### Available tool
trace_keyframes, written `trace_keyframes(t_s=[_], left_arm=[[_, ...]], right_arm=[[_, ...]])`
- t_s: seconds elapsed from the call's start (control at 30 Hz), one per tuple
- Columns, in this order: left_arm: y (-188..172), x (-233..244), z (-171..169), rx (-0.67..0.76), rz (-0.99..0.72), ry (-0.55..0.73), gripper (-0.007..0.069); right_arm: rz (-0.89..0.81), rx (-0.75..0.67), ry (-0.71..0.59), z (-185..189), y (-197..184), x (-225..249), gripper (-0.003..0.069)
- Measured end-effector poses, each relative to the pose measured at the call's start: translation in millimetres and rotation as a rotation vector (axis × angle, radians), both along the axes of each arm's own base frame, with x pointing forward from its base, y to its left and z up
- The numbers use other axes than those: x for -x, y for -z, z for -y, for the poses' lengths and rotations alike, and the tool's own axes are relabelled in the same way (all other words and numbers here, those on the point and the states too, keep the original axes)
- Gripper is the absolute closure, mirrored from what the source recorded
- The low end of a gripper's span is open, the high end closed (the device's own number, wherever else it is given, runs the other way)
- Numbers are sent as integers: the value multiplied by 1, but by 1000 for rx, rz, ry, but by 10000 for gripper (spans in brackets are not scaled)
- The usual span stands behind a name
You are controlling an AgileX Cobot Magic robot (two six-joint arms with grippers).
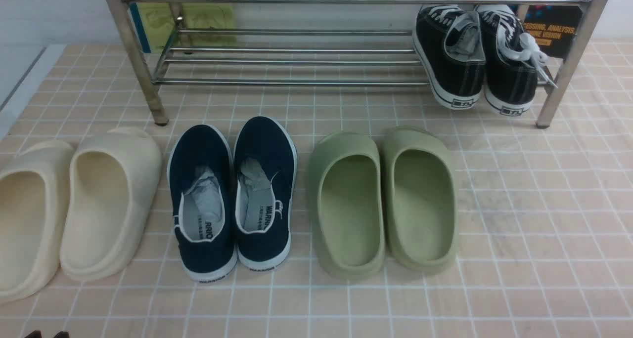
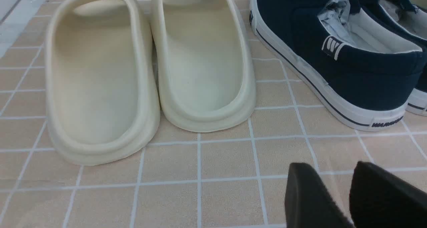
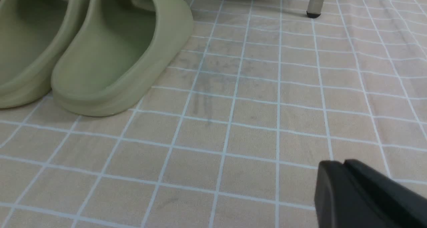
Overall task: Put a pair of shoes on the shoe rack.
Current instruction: Use the left arm to grab the shoe closest to it
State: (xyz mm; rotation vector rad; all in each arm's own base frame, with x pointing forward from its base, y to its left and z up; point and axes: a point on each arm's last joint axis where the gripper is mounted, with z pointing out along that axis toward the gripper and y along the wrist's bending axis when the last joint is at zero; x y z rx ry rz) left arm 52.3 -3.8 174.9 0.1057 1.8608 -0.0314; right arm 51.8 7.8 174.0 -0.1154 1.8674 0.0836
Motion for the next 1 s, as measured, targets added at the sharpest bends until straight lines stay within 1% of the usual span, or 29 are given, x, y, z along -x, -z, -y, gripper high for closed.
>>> trace_keyframes(t_s=[1.0], left_arm=[[0,0,0,-10,1,-1,385]], right_arm=[[0,0,0,0,0,0,558]])
